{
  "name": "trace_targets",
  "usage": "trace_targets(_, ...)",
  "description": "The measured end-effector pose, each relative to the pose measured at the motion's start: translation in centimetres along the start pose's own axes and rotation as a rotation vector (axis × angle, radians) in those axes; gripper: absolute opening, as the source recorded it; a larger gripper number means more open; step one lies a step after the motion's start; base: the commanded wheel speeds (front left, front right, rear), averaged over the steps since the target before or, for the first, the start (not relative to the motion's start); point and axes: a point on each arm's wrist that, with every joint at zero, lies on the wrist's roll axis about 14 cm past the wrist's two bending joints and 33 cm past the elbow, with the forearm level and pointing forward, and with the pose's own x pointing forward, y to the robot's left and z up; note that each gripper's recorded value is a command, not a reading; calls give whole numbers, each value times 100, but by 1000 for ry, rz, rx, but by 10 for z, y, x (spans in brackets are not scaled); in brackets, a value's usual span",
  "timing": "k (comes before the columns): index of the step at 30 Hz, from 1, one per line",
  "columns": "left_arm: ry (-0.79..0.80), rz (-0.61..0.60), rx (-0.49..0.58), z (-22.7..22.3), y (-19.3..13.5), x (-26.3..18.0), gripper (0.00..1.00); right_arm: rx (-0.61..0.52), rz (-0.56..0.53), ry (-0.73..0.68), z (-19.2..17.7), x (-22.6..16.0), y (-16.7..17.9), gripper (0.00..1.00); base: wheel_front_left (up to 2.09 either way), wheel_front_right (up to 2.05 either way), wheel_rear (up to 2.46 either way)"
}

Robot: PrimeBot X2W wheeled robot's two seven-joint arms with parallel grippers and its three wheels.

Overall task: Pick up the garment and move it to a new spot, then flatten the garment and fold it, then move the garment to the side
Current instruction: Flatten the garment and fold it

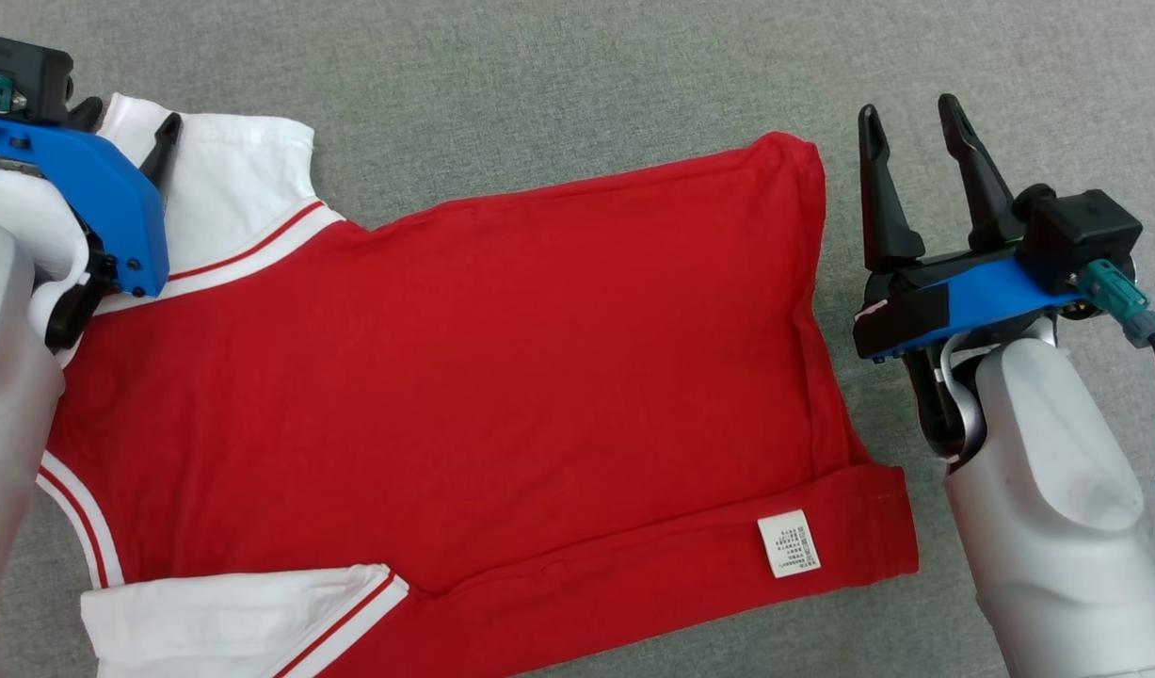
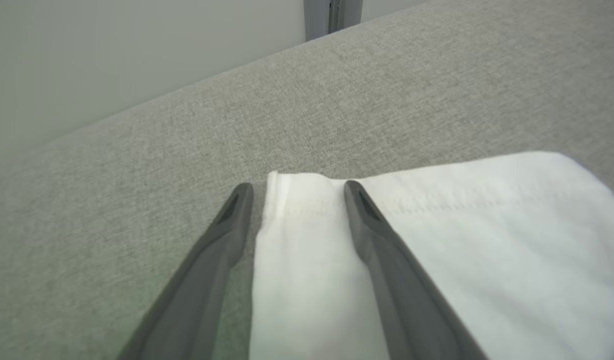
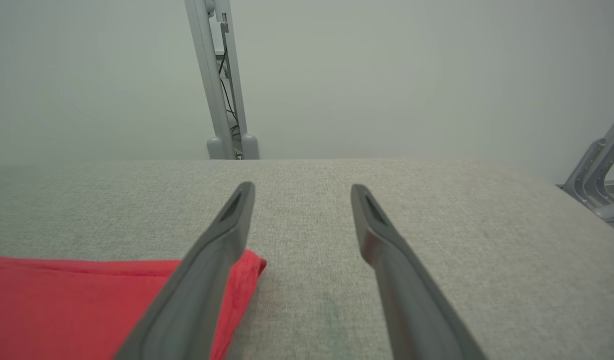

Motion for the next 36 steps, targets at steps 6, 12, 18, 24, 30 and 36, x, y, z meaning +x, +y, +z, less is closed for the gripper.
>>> trace_targets(6, -4, -13, 7, 3, -3, -2, 0, -18, 25, 30, 1, 3, 2, 100, 0, 0, 0)
trace_targets(12, -50, -9, 21, 16, -1, -12, 0, -29, 75, 106, 2, 7, 11, 100, 0, 0, 0)
trace_targets(18, -94, -7, 38, 28, 2, -20, 0, -35, 111, 214, -10, 11, 19, 100, 0, 0, 0)
trace_targets(24, -115, -8, 53, 30, 4, -21, 0, -33, 139, 346, -38, 12, 27, 100, 0, 0, 0)
trace_targets(30, -133, -16, 62, 31, 2, -21, 0, -30, 155, 449, -63, 9, 33, 65, 0, 0, 0)
trace_targets(36, -152, -23, 60, 34, 0, -22, 0, -20, 155, 461, -67, 14, 34, 0, 0, 0, 0)
